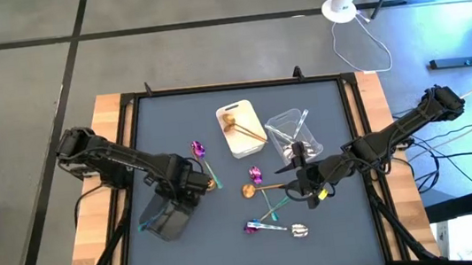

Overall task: Sort silverware by color (type)
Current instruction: Put the iridescent spoon into the black bin, then put the gold spoon into the white bin

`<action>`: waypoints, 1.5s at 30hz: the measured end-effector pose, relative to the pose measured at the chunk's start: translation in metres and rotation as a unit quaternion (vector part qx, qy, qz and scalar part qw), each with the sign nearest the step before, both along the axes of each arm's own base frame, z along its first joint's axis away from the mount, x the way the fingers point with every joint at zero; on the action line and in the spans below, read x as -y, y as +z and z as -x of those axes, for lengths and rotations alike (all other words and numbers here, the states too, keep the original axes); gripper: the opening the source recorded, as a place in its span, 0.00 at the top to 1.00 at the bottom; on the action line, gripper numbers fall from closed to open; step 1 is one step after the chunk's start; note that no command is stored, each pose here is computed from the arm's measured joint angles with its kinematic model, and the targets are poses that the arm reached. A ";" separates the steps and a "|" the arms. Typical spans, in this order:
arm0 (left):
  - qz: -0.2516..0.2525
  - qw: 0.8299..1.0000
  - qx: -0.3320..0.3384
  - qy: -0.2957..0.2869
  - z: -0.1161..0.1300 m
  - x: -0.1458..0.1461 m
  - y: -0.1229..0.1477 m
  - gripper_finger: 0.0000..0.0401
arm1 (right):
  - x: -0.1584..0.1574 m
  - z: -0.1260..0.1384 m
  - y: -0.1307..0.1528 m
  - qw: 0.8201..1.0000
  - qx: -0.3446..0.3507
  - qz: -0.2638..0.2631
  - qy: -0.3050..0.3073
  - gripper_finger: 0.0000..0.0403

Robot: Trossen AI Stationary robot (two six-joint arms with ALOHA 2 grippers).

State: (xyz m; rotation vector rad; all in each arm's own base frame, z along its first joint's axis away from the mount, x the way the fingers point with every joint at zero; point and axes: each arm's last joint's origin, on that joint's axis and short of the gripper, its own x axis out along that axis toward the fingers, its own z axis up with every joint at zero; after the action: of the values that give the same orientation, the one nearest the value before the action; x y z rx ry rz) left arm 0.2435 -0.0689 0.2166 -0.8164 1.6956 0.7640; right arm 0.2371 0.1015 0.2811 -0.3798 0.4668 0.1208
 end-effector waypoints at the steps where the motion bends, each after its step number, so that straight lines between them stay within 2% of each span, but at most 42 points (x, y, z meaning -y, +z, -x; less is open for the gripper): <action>1: 0.000 1.000 0.000 0.000 0.000 0.000 0.000 0.71 | 0.000 0.000 0.000 1.000 0.000 0.000 0.000 0.54; 8: 0.002 1.000 -0.001 0.001 0.000 0.000 0.000 0.70 | 0.000 0.000 0.000 1.000 0.000 -0.001 0.001 0.54; 15: 0.003 1.000 0.003 -0.004 -0.001 0.003 0.003 0.70 | -0.003 0.001 -0.001 0.999 -0.012 -0.024 0.046 0.54; 24: 0.008 0.998 0.051 -0.023 -0.011 0.015 0.025 0.70 | -0.004 0.001 -0.001 0.997 -0.016 -0.033 0.065 0.54; 32: -0.023 0.992 0.111 -0.060 -0.020 0.019 0.047 0.70 | -0.005 0.000 -0.002 0.997 -0.017 -0.033 0.065 0.54; 40: -0.063 0.983 0.156 -0.070 -0.027 0.017 0.059 0.70 | -0.009 -0.012 -0.021 0.998 -0.049 -0.010 0.048 0.54; 45: -0.070 0.980 0.173 -0.069 -0.030 0.017 0.059 0.70 | -0.013 -0.022 -0.040 0.996 -0.078 0.014 0.028 0.54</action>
State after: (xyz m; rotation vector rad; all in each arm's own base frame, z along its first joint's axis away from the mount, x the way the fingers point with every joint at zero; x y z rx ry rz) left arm 0.2740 -0.0861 0.2755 -0.6819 1.3557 0.5984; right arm 0.2594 0.1143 0.2414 -0.4129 0.6116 0.1999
